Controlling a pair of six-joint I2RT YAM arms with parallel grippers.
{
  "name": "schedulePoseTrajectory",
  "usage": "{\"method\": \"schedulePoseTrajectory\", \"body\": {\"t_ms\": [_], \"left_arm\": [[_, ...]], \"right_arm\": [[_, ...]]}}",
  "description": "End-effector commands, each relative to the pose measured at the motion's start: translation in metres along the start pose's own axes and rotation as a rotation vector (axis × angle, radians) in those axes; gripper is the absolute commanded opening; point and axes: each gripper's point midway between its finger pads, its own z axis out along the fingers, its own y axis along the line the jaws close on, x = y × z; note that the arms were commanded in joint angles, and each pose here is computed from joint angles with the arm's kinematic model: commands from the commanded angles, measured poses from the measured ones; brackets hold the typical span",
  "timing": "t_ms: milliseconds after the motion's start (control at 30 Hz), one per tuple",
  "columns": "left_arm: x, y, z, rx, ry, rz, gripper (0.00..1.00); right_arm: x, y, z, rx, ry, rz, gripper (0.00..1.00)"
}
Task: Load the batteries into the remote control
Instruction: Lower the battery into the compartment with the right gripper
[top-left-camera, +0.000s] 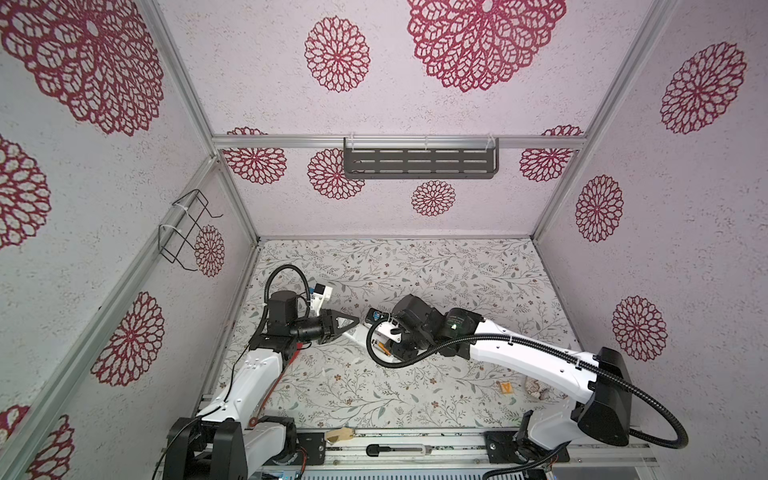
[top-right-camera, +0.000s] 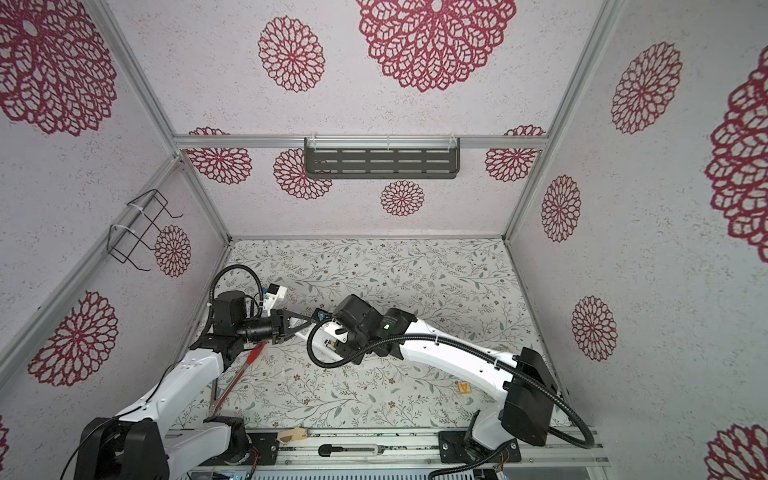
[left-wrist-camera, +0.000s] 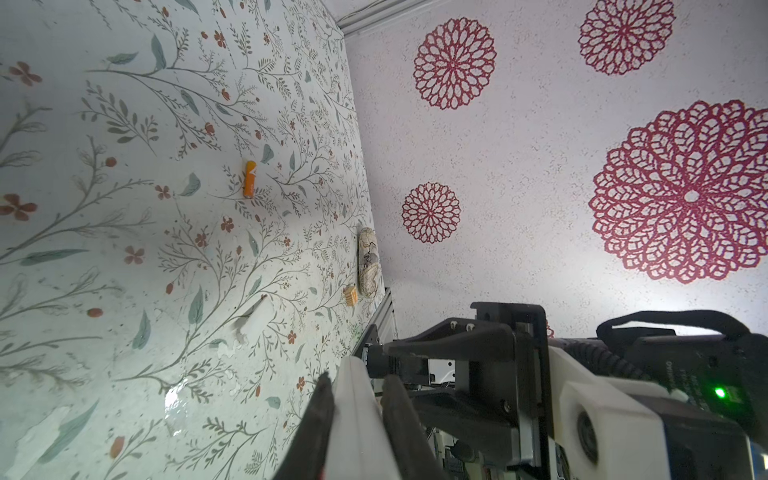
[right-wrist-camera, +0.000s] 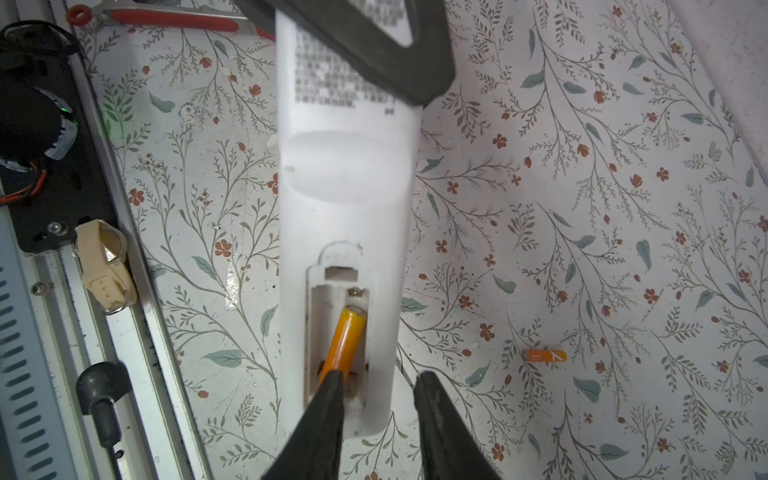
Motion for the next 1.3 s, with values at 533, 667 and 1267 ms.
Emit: {"method": "schedulePoseTrajectory", "body": {"t_ms": [533, 667, 1267], "left_arm": [[-0.014, 0.001, -0.008, -0.025, -0.035, 0.019, 0.00], [-0.014, 0.001, -0.008, -0.025, -0.035, 0.018, 0.00], [-0.016, 0.000, -0.011, -0.030, -0.044, 0.024, 0.00]], "right_arm": [[-0.010, 0.009, -0.002, -0.022, -0.024, 0.030, 0.28], [-0.012, 0.010, 0.002, -0.029, -0.030, 0.044, 0.27], [-0.001, 0.014, 0.019, -0.041, 0.002, 0.077, 0.22]]}}
